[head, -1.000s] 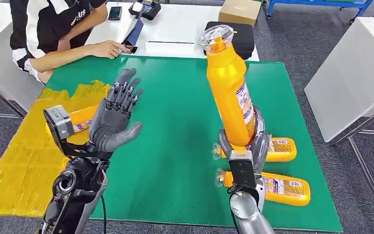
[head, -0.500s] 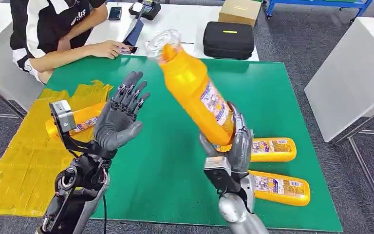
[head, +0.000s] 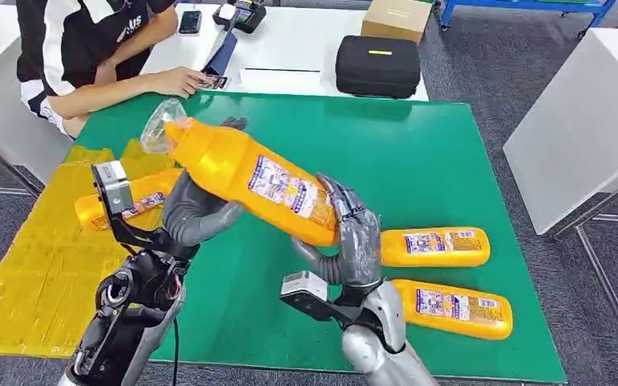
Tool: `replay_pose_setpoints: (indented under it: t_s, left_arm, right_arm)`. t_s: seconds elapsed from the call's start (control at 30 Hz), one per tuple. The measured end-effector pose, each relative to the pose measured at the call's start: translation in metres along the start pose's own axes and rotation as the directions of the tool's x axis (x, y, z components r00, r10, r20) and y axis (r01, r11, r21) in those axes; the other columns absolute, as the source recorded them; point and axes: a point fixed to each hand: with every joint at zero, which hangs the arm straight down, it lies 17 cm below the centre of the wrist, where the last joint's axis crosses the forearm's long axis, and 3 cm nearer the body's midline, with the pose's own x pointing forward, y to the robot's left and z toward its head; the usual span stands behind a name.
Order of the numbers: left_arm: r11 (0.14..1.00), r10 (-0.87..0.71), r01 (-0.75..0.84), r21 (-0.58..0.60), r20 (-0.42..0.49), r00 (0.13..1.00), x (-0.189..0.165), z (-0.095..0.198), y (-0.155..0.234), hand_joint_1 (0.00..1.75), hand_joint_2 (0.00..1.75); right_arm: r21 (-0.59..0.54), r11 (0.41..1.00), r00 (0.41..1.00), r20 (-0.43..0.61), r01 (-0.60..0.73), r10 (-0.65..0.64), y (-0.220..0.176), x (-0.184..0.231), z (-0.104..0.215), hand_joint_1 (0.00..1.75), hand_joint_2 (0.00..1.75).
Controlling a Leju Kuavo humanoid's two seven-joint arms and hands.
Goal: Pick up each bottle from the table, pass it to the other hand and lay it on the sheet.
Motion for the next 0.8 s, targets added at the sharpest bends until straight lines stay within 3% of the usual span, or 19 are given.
replay_pose_setpoints:
  t_s: [0.2,0.43,0.47,0.5,0.8]
  left_arm:
    - [1.000,0.008,-0.008,-0.008,-0.013,1.000,-0.005,0.000,0.001,0.00,1.75]
    - [1.000,0.004,-0.003,0.013,-0.021,1.000,-0.008,0.003,0.012,0.00,1.75]
    - [1.000,0.002,-0.002,0.016,-0.021,1.000,-0.008,0.003,0.013,1.48,1.75]
    - [1.000,0.002,-0.001,0.017,-0.022,1.000,-0.008,0.003,0.014,1.75,1.75]
    - [0.999,-0.016,0.017,0.027,-0.028,0.999,-0.010,0.005,0.021,1.75,1.75]
  right_arm:
    - [0.129,0.986,0.994,-0.001,-0.104,0.105,0.029,-0.002,0.003,1.75,1.75]
    - [0.183,0.968,0.985,0.022,-0.172,0.171,0.042,-0.005,-0.004,1.75,1.75]
    - [0.184,0.967,0.984,0.028,-0.179,0.177,0.042,-0.004,-0.005,1.75,1.75]
    - [0.185,0.966,0.983,0.033,-0.183,0.180,0.043,-0.004,-0.005,1.75,1.75]
    - [0.183,0.966,0.983,0.048,-0.184,0.178,0.042,-0.003,-0.009,1.75,1.75]
